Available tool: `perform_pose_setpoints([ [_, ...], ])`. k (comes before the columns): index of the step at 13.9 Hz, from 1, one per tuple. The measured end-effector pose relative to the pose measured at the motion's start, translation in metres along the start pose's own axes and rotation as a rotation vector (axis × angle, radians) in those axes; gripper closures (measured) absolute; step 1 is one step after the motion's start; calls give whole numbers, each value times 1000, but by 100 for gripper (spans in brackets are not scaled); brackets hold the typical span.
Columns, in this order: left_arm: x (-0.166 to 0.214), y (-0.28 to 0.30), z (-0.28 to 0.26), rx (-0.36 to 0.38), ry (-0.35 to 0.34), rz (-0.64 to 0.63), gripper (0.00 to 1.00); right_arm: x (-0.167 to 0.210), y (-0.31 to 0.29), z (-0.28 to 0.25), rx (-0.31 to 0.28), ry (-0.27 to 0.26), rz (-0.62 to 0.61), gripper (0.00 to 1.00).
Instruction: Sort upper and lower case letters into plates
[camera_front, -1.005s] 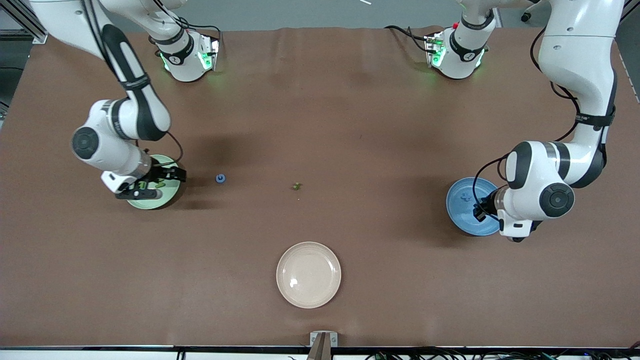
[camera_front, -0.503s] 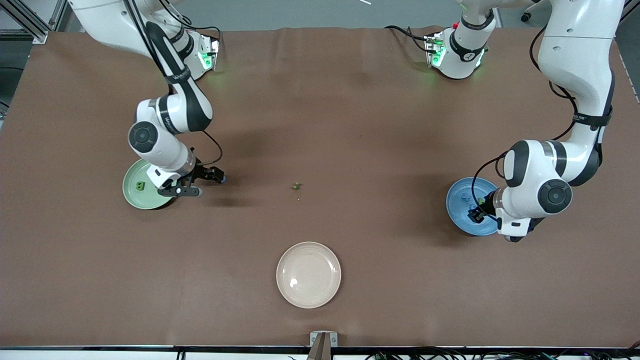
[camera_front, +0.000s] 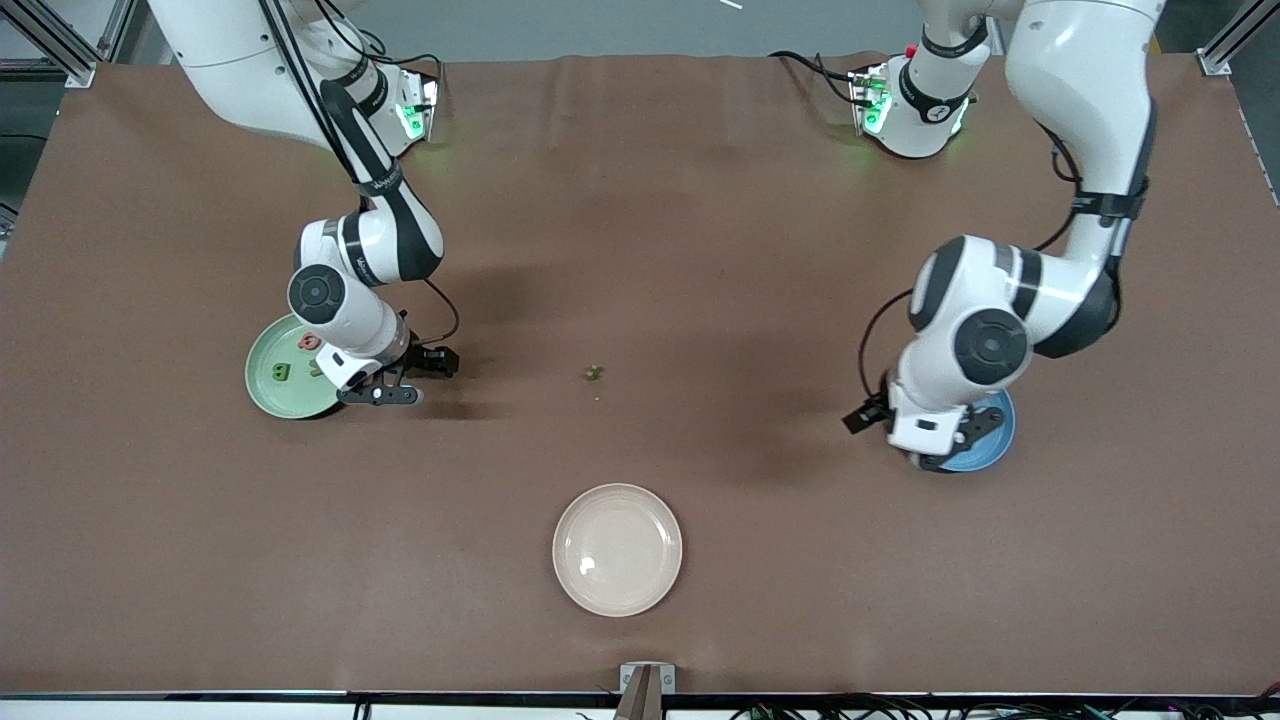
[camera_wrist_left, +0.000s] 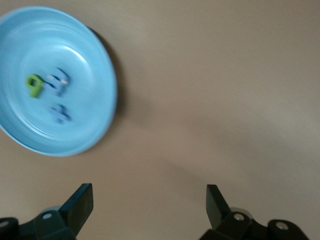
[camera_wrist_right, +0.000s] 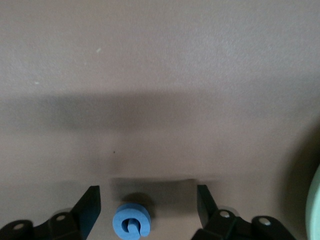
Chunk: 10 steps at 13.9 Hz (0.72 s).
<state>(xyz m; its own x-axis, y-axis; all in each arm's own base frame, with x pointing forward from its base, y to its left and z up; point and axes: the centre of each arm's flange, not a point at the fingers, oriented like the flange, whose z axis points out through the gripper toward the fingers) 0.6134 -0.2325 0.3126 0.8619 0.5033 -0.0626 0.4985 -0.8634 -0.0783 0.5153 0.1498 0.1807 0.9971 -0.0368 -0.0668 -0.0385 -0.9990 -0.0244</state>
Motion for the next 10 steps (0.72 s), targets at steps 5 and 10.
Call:
perform_pose_setpoints([
  [5, -73, 91, 5, -33, 16, -60, 6, -6, -4, 4, -9, -40, -10, 26],
  [10, -116, 157, 33, -121, 17, -131, 14, -8, -7, 5, -11, -47, -13, 34],
])
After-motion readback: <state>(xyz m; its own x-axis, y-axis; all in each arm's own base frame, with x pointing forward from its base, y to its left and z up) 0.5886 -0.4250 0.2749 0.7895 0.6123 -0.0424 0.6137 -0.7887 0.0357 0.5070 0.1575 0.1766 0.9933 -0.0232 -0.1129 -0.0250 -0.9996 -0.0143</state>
